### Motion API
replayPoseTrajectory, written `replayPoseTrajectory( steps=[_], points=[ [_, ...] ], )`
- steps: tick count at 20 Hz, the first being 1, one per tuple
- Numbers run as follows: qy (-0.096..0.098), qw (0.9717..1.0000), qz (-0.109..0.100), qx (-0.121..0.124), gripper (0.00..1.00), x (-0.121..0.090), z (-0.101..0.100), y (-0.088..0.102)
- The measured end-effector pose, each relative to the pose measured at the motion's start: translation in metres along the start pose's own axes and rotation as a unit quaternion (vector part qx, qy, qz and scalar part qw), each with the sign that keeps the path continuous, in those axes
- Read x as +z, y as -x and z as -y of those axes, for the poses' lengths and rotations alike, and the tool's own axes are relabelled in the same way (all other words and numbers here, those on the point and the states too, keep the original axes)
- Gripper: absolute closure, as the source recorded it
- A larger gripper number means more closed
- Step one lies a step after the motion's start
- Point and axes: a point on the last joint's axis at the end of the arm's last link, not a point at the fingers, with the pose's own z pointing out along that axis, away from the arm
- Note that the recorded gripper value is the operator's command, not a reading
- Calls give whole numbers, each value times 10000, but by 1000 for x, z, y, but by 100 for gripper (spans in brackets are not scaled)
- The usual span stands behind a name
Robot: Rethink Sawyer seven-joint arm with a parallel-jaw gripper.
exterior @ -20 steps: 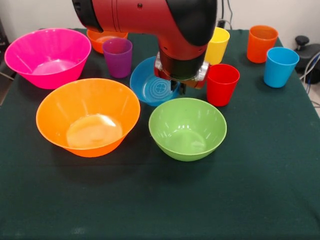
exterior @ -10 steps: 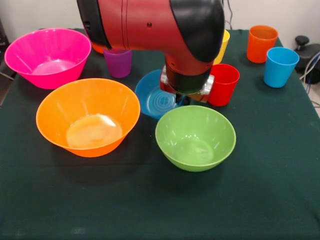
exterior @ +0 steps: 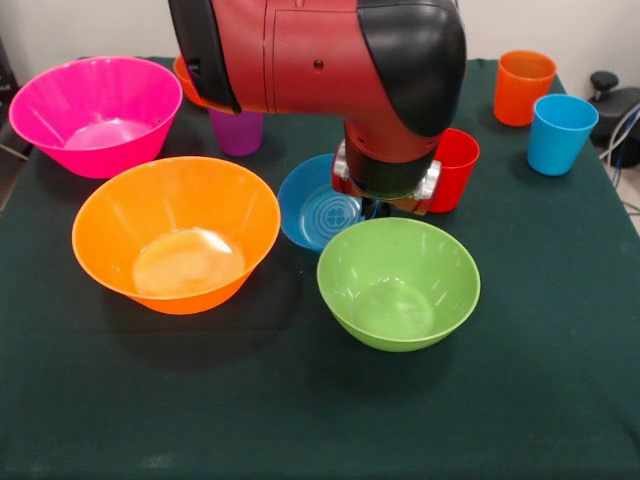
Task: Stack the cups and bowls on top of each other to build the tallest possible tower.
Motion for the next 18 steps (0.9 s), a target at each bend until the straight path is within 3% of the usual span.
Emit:
replayPoseTrajectory(
  steps=[12,18],
  points=[
    [5,10000,22,0,100,0,0,1],
    [80,9996,277,-19,100,5,-2,1]
  ],
)
